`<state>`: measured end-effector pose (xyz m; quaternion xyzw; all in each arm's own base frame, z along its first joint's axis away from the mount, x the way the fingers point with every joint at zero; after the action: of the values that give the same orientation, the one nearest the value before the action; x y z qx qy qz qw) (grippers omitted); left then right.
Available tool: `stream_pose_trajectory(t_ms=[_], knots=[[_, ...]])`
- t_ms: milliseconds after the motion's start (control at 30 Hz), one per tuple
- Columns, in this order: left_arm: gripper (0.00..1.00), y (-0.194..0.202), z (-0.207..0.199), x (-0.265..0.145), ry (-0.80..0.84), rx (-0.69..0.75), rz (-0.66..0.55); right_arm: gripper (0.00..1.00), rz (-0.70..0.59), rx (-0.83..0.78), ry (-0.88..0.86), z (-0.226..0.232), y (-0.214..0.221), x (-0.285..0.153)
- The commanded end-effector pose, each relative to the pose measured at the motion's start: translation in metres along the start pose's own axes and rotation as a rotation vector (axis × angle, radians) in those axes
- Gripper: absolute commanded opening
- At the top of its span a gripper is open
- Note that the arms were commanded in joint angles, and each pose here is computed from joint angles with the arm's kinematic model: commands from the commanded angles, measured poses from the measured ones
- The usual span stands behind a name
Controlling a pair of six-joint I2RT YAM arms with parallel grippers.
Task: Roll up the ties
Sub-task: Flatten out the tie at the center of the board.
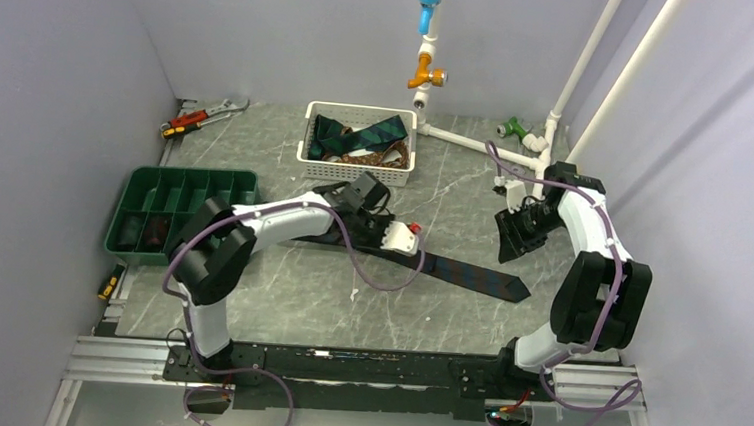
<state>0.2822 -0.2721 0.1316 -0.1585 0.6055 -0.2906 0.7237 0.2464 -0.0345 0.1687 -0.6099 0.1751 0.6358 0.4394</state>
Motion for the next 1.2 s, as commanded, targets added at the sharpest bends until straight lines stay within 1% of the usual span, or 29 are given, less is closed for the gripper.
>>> stream_pose_trajectory(t_ms=[0,100,267,333,467,633,800,900,1000,1167], knots=[[0.00,-0.034,0.018,0.015,-0.116,0.104,-0.021,0.40,-0.101,0.141,-0.154,0.029,-0.009,-0.012],[0.00,-0.042,0.014,0.031,-0.099,0.136,0.001,0.33,-0.100,0.204,-0.222,0.033,-0.006,0.002],[0.00,-0.048,0.004,0.048,-0.083,0.217,0.057,0.20,-0.076,0.276,-0.257,0.031,-0.003,0.020],[0.00,-0.051,0.002,0.051,-0.077,0.241,0.074,0.17,-0.050,0.299,-0.266,0.030,0.000,0.026],[0.00,-0.055,-0.003,0.062,-0.077,0.266,0.102,0.15,-0.011,0.320,-0.257,0.028,0.004,0.036],[0.00,-0.063,-0.007,0.073,-0.062,0.281,0.120,0.15,0.055,0.328,-0.221,0.023,0.008,0.049],[0.00,-0.066,-0.010,0.084,-0.048,0.295,0.146,0.14,0.179,0.329,-0.162,0.016,0.012,0.075],[0.00,-0.070,-0.011,0.086,-0.041,0.295,0.134,0.13,0.223,0.339,-0.151,0.015,0.010,0.087],[0.00,-0.077,-0.011,0.085,-0.036,0.284,0.094,0.13,0.264,0.333,-0.143,0.014,0.009,0.097],[0.02,-0.087,-0.007,0.087,-0.043,0.262,0.048,0.13,0.285,0.322,-0.150,0.014,0.005,0.107]])
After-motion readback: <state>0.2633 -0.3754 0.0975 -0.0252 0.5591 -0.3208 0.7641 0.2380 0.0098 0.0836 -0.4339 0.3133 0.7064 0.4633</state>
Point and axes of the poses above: each gripper's point midway between its finger pads, its own x axis out along the fingers, its own z axis along the line the jaws close on, y = z × x, the point moved 8 cm from there along -x, back along the fingers, and after that the axes turned 5 degrees about -x, right-handed, at the moved point
